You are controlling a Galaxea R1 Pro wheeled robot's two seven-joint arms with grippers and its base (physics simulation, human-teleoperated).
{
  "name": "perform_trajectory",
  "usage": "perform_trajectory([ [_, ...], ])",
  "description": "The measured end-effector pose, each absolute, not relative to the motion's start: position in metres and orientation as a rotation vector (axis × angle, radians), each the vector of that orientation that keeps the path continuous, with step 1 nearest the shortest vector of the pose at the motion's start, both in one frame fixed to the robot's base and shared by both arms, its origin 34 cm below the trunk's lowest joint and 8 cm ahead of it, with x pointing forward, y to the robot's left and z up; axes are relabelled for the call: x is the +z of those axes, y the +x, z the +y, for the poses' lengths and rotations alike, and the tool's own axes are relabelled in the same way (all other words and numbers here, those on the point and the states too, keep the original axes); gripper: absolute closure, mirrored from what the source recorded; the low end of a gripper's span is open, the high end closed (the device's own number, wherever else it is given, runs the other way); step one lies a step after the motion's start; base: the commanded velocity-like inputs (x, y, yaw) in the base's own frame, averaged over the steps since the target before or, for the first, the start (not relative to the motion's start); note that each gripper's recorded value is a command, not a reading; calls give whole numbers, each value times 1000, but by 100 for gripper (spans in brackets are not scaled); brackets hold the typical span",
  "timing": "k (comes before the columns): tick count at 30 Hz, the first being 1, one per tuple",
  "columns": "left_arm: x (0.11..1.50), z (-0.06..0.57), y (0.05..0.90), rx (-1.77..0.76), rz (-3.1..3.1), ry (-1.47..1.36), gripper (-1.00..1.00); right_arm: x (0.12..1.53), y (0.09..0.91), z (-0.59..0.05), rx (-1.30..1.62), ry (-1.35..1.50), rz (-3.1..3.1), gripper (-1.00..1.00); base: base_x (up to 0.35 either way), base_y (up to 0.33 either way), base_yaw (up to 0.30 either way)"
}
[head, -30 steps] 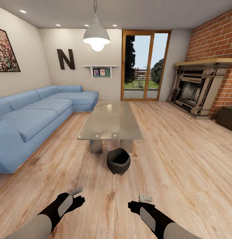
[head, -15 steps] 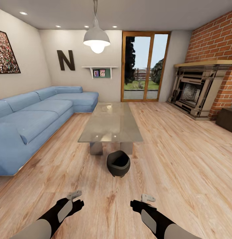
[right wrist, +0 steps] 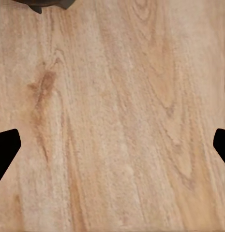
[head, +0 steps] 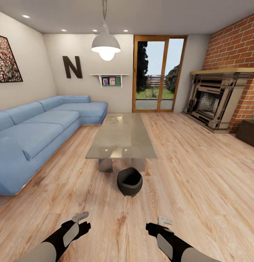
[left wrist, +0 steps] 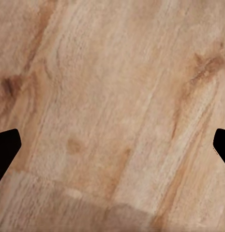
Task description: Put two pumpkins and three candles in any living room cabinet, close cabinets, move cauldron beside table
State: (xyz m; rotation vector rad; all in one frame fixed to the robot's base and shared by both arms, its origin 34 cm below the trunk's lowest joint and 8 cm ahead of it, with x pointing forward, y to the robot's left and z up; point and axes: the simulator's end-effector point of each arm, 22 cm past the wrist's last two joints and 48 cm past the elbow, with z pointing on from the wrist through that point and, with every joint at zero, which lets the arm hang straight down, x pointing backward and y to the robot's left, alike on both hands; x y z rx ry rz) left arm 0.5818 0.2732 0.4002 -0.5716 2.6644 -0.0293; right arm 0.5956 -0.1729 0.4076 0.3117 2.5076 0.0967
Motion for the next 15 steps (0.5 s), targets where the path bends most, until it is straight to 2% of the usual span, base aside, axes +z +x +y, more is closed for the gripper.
perform_trajectory([
  [15,428,286,589,-17,2595,-594,-100,430,593,-199,16,341,2471,-100,0,0,0],
])
